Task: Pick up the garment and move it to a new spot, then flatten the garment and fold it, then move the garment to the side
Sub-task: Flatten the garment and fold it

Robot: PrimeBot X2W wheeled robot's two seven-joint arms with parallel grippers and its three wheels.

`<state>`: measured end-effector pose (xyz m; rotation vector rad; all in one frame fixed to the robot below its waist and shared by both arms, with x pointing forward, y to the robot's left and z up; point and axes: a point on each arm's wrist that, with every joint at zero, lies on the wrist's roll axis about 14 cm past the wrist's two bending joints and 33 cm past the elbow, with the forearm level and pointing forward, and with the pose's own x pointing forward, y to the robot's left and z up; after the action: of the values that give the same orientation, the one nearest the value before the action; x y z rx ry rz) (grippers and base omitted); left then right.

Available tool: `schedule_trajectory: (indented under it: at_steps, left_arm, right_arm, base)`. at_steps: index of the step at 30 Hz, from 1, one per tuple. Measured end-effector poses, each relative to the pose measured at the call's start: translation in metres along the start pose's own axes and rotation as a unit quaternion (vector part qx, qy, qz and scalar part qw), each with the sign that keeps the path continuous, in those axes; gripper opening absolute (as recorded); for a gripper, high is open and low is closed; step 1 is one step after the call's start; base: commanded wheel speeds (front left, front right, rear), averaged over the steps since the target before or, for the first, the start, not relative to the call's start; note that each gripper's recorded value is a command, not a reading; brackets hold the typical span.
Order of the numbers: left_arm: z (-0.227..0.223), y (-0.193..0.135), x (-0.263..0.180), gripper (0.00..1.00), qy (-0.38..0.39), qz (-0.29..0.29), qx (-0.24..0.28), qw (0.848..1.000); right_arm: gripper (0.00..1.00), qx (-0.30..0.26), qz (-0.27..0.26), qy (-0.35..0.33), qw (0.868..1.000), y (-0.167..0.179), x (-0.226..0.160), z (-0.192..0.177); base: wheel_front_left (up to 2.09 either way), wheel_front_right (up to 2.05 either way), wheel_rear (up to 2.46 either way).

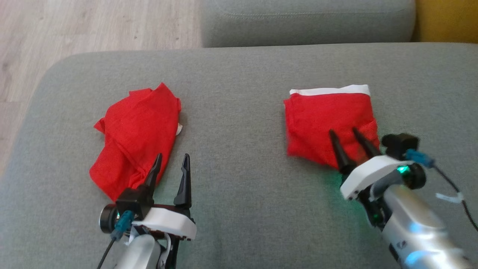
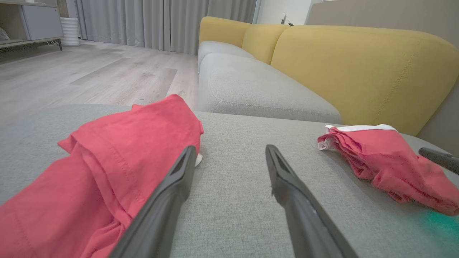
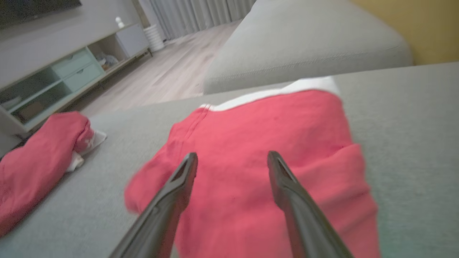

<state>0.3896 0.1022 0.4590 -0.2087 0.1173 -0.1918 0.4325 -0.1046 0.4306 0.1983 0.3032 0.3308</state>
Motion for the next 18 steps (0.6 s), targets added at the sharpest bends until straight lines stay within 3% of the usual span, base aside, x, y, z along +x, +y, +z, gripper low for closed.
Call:
schedule_trajectory:
  at_steps: [4,9,12,18]
  left_arm:
    - [0.006,-0.006,0.003,1.0,-0.009,-0.009,0.0,1.0]
    - [0.012,-0.008,0.006,1.0,-0.019,-0.009,-0.002,1.0]
    - [0.011,-0.011,0.005,1.0,-0.018,-0.013,-0.005,1.0]
    - [0.004,-0.012,0.006,1.0,-0.009,-0.015,-0.008,1.0]
  right_arm:
    - [1.0,0.019,-0.027,-0.06,0.998,-0.017,-0.004,0.035]
    - [1.0,0.004,-0.09,-0.149,0.985,-0.053,-0.03,0.076]
    - [1.0,-0.004,-0.127,-0.154,0.98,-0.06,-0.051,0.06]
    - [1.0,-0.011,-0.148,-0.129,0.98,-0.057,-0.072,0.027]
  base:
    - [0.0,0.0,0.0]
    - [0.0,0.0,0.0]
    - [0.0,0.0,0.0]
    - [0.0,0.0,0.0]
